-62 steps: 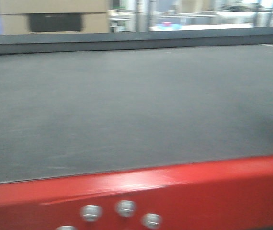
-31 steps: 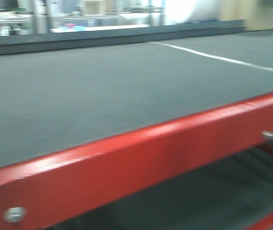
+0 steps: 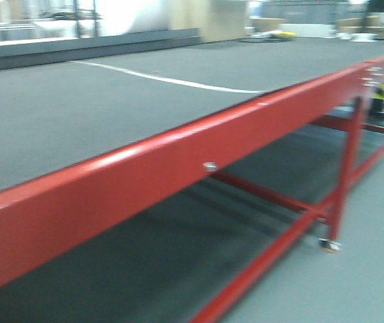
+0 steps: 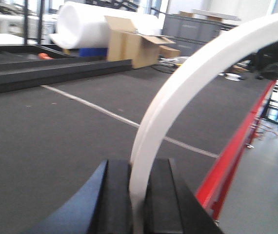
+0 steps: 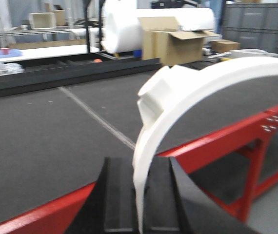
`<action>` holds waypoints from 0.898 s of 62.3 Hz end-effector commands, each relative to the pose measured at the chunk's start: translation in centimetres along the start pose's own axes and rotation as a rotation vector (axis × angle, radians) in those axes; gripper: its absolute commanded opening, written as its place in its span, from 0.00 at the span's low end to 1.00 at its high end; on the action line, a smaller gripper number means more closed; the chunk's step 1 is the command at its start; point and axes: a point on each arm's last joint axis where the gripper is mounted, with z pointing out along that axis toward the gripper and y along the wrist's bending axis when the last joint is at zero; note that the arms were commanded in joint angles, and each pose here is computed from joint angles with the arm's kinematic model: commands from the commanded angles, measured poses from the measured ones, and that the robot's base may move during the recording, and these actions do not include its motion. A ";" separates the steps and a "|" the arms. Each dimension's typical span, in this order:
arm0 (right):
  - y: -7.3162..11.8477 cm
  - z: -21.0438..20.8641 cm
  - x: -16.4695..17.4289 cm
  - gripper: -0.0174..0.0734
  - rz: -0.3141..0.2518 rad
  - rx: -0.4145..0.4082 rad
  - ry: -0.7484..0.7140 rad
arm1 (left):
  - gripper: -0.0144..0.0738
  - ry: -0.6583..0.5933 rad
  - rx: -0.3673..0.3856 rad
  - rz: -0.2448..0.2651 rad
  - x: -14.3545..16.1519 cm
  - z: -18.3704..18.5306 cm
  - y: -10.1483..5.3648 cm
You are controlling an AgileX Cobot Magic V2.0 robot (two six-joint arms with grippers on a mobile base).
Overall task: Grab PVC pipe and place in blue bin
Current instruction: 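Drive the base past the red table to the blue bin shelf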
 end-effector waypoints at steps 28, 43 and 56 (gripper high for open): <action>0.0 -0.2 -0.5 0.02 -0.017 -0.005 -0.045 | 0.04 -0.029 0.009 0.000 -0.3 -0.1 -0.1; 0.0 -0.2 -0.5 0.02 -0.017 -0.005 -0.045 | 0.04 -0.029 0.009 0.000 -0.3 -0.1 -0.1; 0.0 -0.2 -0.5 0.02 -0.017 -0.005 -0.045 | 0.04 -0.029 0.009 0.000 -0.3 -0.1 -0.1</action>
